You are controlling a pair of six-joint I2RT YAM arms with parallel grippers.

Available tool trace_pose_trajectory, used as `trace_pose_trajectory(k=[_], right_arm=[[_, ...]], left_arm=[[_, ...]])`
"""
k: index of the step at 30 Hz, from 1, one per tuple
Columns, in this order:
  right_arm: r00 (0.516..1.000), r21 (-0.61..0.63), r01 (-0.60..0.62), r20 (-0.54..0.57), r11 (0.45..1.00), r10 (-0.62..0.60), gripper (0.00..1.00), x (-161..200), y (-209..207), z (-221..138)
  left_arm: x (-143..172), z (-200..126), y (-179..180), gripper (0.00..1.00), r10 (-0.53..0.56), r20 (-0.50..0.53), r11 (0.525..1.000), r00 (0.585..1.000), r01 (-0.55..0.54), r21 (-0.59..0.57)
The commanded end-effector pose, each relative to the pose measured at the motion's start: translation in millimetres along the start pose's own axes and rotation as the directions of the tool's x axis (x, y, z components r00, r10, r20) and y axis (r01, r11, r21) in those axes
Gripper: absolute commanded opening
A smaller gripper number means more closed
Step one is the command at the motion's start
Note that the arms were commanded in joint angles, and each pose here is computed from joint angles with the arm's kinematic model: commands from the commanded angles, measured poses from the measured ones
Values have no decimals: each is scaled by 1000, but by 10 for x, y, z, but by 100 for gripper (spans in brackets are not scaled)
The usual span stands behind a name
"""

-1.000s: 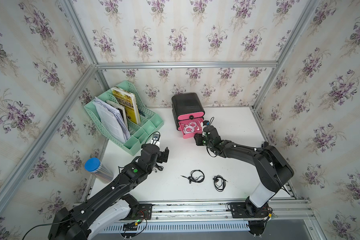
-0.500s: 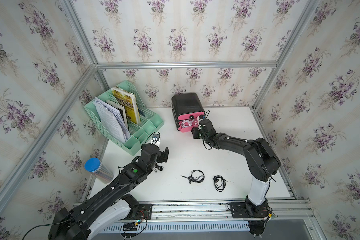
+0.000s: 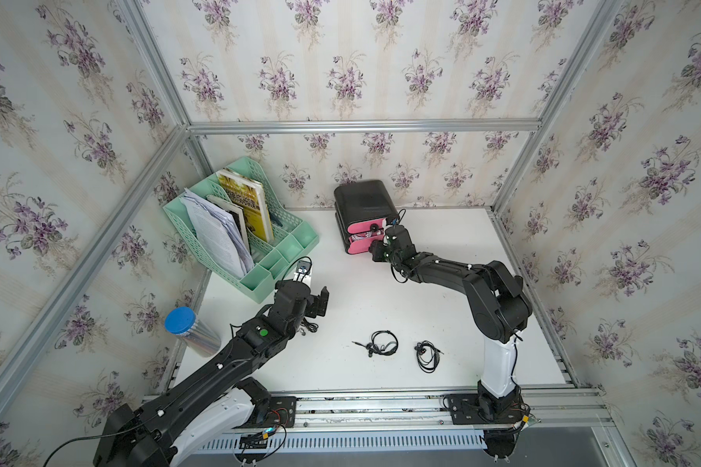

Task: Place the wired earphones into the drawer by color
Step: Close the drawer in the storage box, then open the drawer in the storage box.

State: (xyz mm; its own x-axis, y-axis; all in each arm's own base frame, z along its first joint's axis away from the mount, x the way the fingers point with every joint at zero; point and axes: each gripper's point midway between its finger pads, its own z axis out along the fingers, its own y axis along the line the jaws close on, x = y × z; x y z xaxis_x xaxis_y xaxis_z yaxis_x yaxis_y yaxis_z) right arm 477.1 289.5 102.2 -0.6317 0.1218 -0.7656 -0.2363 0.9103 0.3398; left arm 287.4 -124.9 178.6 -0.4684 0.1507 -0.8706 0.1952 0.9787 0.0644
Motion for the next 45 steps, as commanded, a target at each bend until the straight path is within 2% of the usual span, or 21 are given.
trace_pose_trajectory(k=[1,14,21,28,33,45], right_arm=[[988,-52,-10,151,999,17,31,-405,153,3],[982,-62,-32,186,998,43,39,-491,176,113],[979,-62,-24,202,998,36,45,-504,162,-106],[989,-100,-34,138,994,48,47,-261,101,-299],[986,-137,-121,101,983,135,49,-165,-152,-301],[953,-236,-295,-3,926,303,50,138,-211,-1]], left_arm=[[-51,-5,7,99,-8,23,1000,1000,8,-3],[-60,-10,9,99,-9,28,1000,1000,9,-3],[-50,-7,5,99,-9,26,1000,1000,9,0],[-48,2,-9,99,-10,23,1000,1000,10,5],[-45,6,-6,99,-10,23,1000,1000,10,4],[-33,16,-12,99,-6,18,1000,1000,6,4]])
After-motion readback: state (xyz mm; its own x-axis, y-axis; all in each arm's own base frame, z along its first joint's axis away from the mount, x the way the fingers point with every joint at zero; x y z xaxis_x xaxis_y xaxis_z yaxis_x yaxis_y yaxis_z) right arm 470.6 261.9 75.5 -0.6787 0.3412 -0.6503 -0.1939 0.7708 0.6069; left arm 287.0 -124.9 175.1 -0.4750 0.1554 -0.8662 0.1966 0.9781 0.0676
